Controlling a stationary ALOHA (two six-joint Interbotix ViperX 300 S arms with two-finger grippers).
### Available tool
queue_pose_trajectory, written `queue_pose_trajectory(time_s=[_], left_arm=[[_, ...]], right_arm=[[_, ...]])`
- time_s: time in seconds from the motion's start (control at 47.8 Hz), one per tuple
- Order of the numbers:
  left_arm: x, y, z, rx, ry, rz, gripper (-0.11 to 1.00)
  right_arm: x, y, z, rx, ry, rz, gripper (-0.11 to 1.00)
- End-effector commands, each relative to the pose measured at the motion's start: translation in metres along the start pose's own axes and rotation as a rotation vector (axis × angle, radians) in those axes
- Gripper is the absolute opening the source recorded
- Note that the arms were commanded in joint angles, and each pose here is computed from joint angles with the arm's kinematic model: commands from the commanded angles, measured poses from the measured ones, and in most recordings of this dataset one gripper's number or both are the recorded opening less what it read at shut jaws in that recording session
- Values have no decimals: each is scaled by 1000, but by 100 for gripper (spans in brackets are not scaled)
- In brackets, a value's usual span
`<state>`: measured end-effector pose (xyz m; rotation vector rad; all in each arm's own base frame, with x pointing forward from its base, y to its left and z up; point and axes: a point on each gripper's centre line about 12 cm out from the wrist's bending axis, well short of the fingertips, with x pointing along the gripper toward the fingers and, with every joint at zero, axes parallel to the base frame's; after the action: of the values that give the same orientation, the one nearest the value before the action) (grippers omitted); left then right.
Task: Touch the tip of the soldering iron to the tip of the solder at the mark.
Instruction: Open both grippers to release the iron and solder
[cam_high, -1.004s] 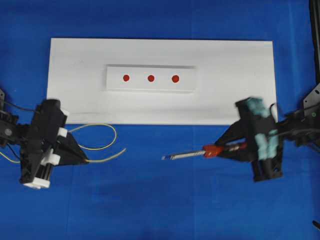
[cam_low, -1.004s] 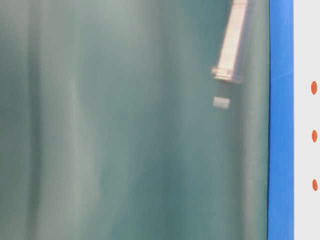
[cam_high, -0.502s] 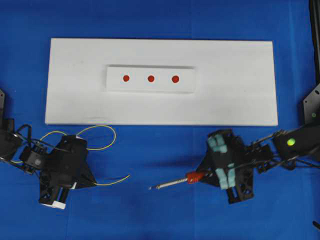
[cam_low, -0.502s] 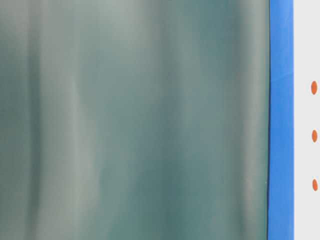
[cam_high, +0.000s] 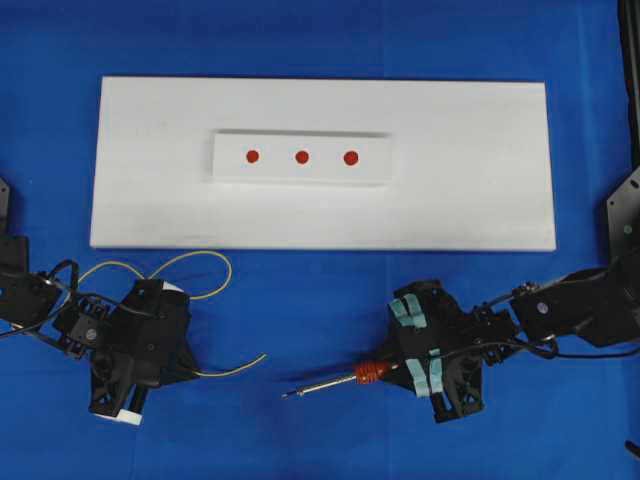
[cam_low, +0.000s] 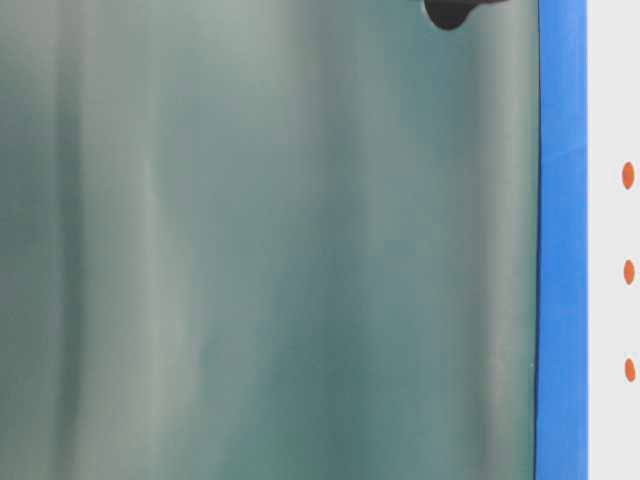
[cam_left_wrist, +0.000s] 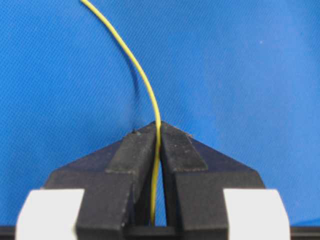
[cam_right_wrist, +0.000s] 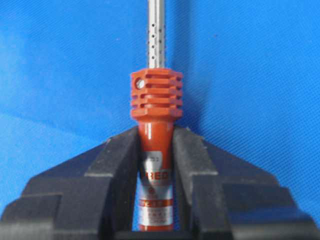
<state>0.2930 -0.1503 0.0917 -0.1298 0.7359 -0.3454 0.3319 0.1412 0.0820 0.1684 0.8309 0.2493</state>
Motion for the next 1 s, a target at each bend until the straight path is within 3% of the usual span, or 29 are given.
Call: queue_pose_trajectory(time_s=[0.0,0.126,0.293,0.377,0.67,0.983], left_arm=[[0,-5,13,2,-32,-12,2],[-3,-7,18,-1,-24,-11,22],[-21,-9,34,19,-12,1,70],[-35,-8,45,39,-20,9,81],[-95,10,72,134,-105,64,73],[-160,49,71,135,-281,191,73]], right_arm=[[-1,2,7,5,-15,3,13],[-7,2,12,7,-20,0,45],[-34,2,32,1,-43,-10,88],[-58,-1,46,-1,-65,-23,84],[-144,-22,80,-55,-195,-106,81],[-218,-61,73,-54,-365,-243,81]])
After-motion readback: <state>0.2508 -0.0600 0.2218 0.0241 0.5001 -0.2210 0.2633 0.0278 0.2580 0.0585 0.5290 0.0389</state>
